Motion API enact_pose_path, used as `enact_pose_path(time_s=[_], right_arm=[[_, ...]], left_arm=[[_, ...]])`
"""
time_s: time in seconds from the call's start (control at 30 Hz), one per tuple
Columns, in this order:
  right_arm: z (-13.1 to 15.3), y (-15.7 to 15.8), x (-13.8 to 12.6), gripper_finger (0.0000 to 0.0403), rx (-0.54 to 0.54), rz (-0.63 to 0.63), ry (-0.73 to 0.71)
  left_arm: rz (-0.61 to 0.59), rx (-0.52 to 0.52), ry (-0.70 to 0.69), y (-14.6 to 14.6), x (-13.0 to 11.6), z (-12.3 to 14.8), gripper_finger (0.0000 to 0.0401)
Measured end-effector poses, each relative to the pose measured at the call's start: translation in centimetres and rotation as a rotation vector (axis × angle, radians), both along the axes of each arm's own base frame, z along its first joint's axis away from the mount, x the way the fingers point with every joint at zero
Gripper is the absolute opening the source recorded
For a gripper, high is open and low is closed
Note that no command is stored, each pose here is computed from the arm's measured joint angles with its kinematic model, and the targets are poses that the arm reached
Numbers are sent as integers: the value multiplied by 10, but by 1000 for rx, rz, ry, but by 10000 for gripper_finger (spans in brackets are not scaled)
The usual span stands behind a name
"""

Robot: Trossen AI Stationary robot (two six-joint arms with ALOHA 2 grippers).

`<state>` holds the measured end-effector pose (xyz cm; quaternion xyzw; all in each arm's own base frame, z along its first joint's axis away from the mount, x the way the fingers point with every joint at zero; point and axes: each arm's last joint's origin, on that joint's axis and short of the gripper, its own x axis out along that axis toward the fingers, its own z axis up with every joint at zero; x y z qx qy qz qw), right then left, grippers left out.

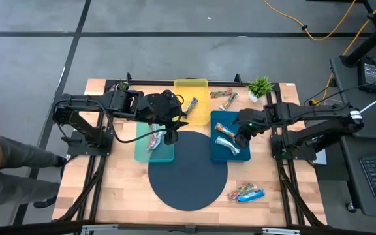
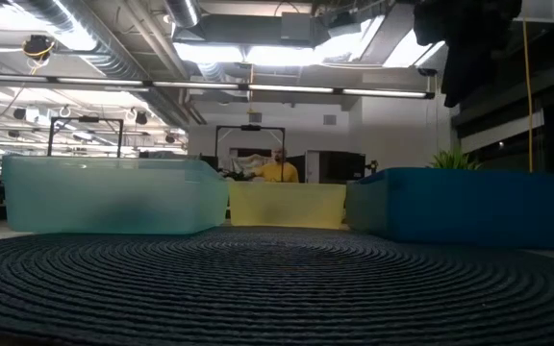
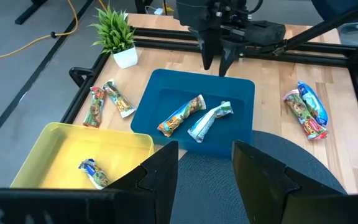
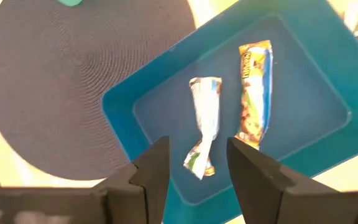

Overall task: Pick and place Granola Bars by type
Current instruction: Put the red granola bar into the light blue bin

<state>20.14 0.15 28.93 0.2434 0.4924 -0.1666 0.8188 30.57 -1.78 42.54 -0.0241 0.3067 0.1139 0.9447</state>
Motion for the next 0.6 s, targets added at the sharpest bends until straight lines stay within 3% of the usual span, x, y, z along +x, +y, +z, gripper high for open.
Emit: enact_pose_path(time_s=[0.3, 0.6], right_arm=[[-1, 10, -1, 159, 67, 58, 16], [-2, 17, -5, 159, 46, 93, 53]], left_arm=[[-2, -14, -1, 0, 0, 0, 143], [-7, -37, -3, -1, 0, 0, 143]])
